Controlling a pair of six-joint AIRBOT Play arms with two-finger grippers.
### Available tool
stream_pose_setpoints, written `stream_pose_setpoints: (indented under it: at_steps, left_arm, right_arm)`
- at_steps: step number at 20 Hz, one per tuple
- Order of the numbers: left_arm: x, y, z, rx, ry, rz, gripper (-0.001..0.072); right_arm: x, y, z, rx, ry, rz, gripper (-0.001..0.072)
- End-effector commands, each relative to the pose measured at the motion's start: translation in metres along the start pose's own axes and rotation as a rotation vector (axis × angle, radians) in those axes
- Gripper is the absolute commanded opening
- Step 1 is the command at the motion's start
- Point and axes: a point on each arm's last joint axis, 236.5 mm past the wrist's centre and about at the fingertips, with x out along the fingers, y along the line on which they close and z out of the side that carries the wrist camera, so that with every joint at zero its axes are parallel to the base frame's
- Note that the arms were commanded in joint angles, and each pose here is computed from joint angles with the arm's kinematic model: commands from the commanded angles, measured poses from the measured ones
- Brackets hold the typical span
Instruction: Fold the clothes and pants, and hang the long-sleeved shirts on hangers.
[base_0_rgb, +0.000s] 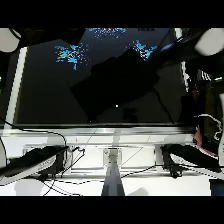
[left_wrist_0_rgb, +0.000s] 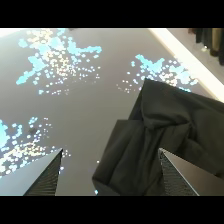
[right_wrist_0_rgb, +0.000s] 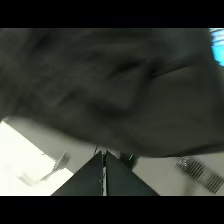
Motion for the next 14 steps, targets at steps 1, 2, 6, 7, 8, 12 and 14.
stream_pose_setpoints:
  at_steps: [1,2,6,7,8,12,14]
  left_arm:
    - [-0.001,0.016,-0.004,0.039,0.018,0.061,0.07]
    - [-0.001,0.021,-0.005,0.049,0.023,0.078,0.07]
    - [0.0,0.027,-0.007,0.054,0.03,0.094,0.07]
    - [0.001,0.027,-0.008,0.053,0.032,0.093,0.0701]
    - [0.002,0.027,-0.009,0.053,0.034,0.092,0.07]
    - [0.004,0.027,-0.01,0.052,0.039,0.091,0.0701]
    - [0.004,0.027,-0.01,0.052,0.039,0.091,0.07]
  right_arm:
    - [0.073,0.078,-0.038,-0.196,0.092,0.169,0.0018]
    - [0.096,0.091,-0.041,-0.261,0.072,0.173,0.0019]
    - [0.164,0.13,-0.041,-0.635,0.0,0.123,0.0536]
    - [0.177,0.141,-0.04,-0.701,-0.014,0.118,0.0524]
    - [0.191,0.152,-0.042,-0.752,-0.022,0.119,0.0524]
    - [0.235,0.164,-0.063,-0.872,0.029,0.11,0.0518]
    - [0.249,0.164,-0.057,-0.879,-0.003,0.093,0.0517]
